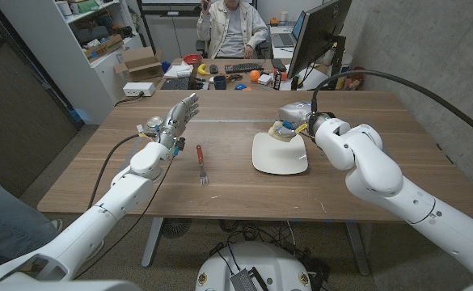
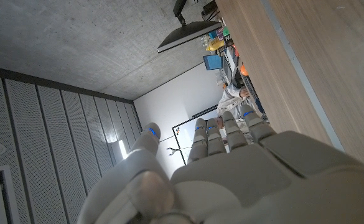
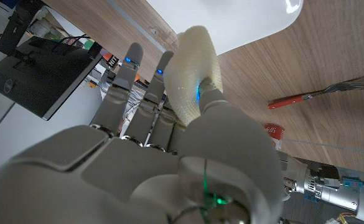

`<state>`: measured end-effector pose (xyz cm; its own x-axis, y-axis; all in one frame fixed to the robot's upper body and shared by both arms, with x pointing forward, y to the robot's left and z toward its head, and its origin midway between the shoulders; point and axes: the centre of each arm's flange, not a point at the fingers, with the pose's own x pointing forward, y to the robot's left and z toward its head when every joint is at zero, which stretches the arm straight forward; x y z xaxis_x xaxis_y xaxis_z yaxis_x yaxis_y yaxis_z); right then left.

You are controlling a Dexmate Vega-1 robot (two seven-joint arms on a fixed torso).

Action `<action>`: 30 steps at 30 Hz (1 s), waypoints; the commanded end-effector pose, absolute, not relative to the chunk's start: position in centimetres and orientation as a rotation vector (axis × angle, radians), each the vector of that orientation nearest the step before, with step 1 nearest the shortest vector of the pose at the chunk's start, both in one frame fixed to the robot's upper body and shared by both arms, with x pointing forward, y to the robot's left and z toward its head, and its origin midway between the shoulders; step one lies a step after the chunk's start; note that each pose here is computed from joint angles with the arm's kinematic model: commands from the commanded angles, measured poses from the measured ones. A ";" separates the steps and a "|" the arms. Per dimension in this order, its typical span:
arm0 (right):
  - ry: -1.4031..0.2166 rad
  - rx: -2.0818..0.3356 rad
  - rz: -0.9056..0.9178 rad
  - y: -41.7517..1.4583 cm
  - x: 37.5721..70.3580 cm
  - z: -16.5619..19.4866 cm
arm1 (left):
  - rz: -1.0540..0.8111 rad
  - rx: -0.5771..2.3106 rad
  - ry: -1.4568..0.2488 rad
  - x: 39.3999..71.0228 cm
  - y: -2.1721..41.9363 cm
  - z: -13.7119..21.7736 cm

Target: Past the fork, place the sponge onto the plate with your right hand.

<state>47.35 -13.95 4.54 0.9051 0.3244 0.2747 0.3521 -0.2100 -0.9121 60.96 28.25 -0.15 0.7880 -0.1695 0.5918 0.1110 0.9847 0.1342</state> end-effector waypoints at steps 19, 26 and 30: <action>-0.471 -1.848 0.003 -10.6 53.2 4.0 | -0.138 0.093 -0.622 62.2 29.2 -0.3; -0.422 -1.813 0.022 -10.7 55.2 2.6 | -0.132 0.094 -0.625 62.2 29.1 -0.2; -0.406 -1.807 0.037 -11.3 56.0 1.8 | -0.133 0.104 -0.617 62.1 29.0 -0.2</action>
